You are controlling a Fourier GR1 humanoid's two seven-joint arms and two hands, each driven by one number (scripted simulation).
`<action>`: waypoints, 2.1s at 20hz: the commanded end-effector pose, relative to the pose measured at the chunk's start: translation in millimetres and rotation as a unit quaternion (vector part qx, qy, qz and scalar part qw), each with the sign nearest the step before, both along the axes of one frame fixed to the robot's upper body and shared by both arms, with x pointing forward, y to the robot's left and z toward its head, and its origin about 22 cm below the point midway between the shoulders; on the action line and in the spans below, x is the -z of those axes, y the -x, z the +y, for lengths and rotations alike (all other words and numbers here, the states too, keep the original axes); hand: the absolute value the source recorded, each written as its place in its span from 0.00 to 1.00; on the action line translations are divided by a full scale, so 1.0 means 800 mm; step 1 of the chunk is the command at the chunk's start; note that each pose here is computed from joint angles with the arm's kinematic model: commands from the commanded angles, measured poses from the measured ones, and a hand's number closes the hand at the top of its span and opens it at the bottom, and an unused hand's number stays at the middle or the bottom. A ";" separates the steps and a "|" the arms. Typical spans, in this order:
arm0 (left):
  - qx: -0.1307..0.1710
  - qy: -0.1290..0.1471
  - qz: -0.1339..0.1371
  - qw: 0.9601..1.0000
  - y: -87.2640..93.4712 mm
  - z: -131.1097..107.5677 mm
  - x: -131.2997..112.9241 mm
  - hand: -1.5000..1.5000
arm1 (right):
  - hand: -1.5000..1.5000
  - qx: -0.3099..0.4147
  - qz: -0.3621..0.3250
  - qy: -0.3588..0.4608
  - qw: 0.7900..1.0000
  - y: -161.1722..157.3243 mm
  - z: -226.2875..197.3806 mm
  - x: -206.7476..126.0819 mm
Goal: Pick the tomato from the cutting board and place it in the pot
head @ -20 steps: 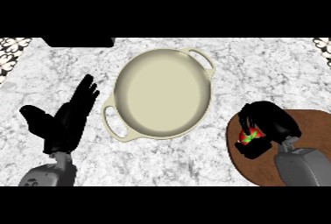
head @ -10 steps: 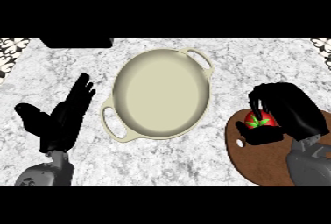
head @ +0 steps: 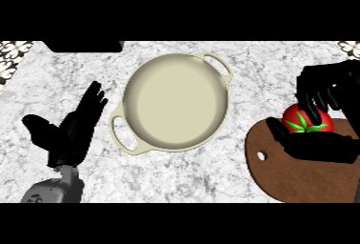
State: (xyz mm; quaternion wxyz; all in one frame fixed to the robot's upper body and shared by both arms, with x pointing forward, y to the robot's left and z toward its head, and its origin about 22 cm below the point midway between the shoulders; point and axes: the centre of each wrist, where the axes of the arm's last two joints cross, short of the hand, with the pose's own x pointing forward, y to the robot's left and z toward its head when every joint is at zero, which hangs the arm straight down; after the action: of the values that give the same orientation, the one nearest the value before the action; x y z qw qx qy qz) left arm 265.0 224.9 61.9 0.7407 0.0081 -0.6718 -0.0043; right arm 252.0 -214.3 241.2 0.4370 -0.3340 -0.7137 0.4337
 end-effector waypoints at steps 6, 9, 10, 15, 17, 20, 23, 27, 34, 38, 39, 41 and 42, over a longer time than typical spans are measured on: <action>0.003 0.000 0.007 1.000 0.005 0.003 0.014 0.50 | 1.00 -0.051 -0.024 -0.063 0.996 -0.004 0.073 -0.077; 0.008 0.002 -0.002 1.000 -0.005 -0.005 -0.001 0.50 | 1.00 -0.046 -0.005 -0.059 0.997 -0.033 0.093 -0.093; -0.004 -0.001 -0.005 1.000 -0.017 0.005 -0.008 0.50 | 1.00 -0.043 0.002 -0.068 0.997 -0.037 0.099 -0.081; 0.014 0.002 -0.002 1.000 -0.005 -0.020 -0.004 0.50 | 1.00 -0.014 0.023 -0.067 0.997 -0.077 0.143 -0.096; 0.015 -0.004 -0.004 1.000 -0.004 -0.018 0.008 0.50 | 1.00 -0.012 0.033 -0.048 0.998 -0.098 0.162 -0.086; 0.008 0.004 -0.005 1.000 -0.011 -0.012 0.005 0.50 | 1.00 -0.008 0.049 -0.049 0.998 -0.096 0.179 -0.058; 0.003 0.008 0.005 1.000 0.006 -0.009 -0.004 0.50 | 1.00 -0.025 0.045 -0.033 0.998 -0.115 0.191 -0.036; 0.016 -0.004 -0.005 1.000 -0.010 0.002 -0.026 0.50 | 1.00 -0.051 0.099 -0.006 0.994 -0.139 0.202 0.002; 0.012 0.006 -0.005 1.000 -0.006 0.013 -0.015 0.50 | 0.00 -0.010 0.226 -0.113 0.968 -0.178 0.184 0.052; 0.012 -0.007 -0.008 1.000 -0.009 -0.008 -0.006 0.50 | 0.00 -0.023 0.233 -0.205 0.950 -0.168 0.203 0.049; 0.015 0.003 0.001 1.000 -0.006 -0.013 -0.014 0.50 | 0.00 -0.023 0.216 -0.233 0.948 -0.171 0.200 0.042; 0.020 -0.005 -0.003 1.000 0.001 0.001 -0.006 0.50 | 0.00 -0.013 0.172 -0.295 0.940 -0.165 0.199 0.040; 0.017 0.001 -0.002 1.000 -0.017 0.008 -0.013 0.50 | 0.00 -0.011 0.138 -0.323 0.936 -0.179 0.186 0.034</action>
State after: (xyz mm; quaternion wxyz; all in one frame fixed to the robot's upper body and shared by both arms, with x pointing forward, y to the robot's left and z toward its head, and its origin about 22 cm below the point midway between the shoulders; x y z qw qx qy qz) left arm 268.7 226.5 67.5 0.7393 -0.0018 -0.6732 -0.0167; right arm 388.7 -57.2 211.7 0.6210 -0.1220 -0.7074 0.3149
